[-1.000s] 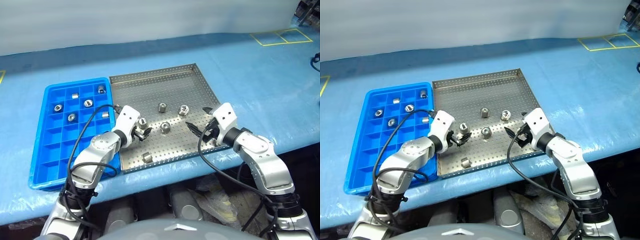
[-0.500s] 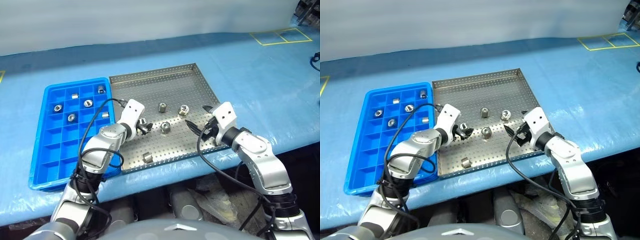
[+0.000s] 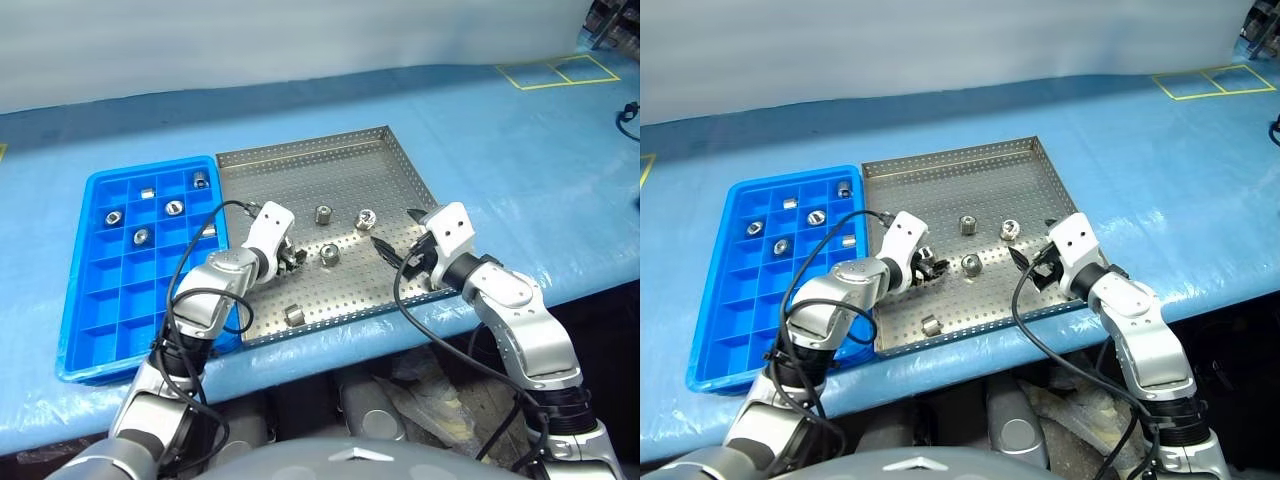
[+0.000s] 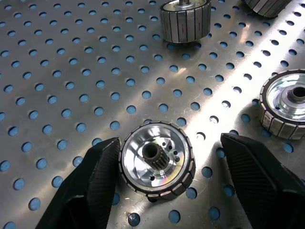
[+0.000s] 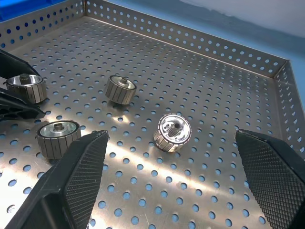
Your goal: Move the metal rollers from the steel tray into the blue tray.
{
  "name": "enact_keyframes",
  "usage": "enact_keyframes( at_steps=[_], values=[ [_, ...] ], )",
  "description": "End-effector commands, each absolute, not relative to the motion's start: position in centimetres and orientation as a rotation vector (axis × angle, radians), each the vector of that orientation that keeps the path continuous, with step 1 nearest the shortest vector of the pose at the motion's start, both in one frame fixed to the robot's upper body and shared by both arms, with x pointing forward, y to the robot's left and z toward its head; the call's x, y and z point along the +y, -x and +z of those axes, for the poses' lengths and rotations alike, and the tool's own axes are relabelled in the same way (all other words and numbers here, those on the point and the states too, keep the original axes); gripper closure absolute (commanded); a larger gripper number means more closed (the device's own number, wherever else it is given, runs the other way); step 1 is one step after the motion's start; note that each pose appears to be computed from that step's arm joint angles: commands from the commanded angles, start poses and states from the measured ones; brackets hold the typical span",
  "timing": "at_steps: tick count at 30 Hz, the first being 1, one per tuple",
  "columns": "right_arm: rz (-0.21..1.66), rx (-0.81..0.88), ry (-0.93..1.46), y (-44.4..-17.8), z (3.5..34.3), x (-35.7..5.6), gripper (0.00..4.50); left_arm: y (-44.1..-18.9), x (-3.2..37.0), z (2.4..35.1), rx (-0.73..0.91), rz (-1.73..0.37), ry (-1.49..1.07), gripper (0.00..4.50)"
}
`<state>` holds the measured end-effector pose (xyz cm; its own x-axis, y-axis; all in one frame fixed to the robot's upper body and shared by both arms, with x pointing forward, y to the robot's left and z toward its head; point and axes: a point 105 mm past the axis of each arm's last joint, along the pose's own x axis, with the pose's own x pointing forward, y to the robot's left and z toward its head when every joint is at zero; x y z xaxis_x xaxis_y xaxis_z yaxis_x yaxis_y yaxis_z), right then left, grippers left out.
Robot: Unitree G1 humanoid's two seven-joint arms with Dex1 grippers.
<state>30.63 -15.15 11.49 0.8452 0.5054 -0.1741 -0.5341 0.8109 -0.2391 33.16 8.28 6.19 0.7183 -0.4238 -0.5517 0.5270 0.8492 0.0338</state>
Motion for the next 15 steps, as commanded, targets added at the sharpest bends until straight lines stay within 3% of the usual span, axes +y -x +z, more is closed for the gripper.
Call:
enact_keyframes(
  at_steps=[1, 4, 7, 15],
  values=[
    [0.546, 0.042, 0.302, -30.59, 12.86, -15.24, 0.0, -33.09, 7.78, 6.25, 0.555, -0.55, -0.19, 1.27],
    [0.544, 0.04, 0.304, -30.63, 12.87, -15.26, 0.0, -33.07, 7.76, 6.31, 0.55, -0.551, -0.188, 1.27],
    [0.543, 0.039, 0.306, -30.65, 12.9, -15.24, 0.0, -33.14, 7.99, 6.44, 0.542, -0.538, -0.182, 2.15],
    [0.54, 0.042, 0.314, -30.69, 12.85, -15.24, 0.0, -33.18, 8.36, 6.95, 0.517, -0.525, -0.169, 2.15]
  ],
)
